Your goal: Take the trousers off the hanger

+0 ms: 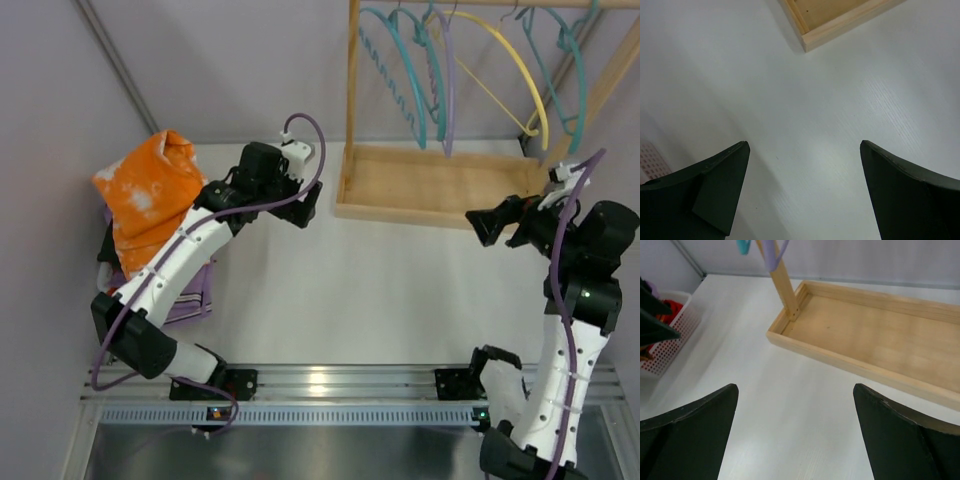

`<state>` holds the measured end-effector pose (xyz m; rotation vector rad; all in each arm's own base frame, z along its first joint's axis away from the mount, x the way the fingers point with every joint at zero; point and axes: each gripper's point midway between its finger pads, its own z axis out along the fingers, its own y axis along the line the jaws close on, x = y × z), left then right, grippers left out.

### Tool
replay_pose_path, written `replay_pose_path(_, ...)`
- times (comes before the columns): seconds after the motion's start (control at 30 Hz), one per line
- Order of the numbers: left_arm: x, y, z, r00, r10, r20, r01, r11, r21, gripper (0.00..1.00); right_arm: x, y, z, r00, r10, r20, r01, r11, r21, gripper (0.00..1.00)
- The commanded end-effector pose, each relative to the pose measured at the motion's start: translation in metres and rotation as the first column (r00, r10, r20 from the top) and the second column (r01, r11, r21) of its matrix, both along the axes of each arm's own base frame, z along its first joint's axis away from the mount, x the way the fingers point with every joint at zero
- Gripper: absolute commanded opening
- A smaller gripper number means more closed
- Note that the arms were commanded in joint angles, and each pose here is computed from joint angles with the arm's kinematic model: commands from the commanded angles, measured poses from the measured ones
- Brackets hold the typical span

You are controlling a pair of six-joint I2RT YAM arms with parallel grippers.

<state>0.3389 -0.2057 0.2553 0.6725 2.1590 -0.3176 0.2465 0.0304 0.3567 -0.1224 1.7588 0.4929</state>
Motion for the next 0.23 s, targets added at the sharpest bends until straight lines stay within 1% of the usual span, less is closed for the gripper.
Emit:
replay_pose_path(0.0,0.002,0.005,0.009,0.998,0.059,0.018,-0.059,0.998,-0.027,0.98,-0.001,0.016,-0.023,0.996,0.08,-0.025,-0.082,0.991,-0.106,0.99)
replay_pose_path(0.2,0.008,0.012,0.018,0.996,0.079,0.034,-0.078,0.996,-0.042,0.98,0.005,0.043,-0.039,0.986,0.152,-0.075,-0.16,0.979,-0.128,1.0)
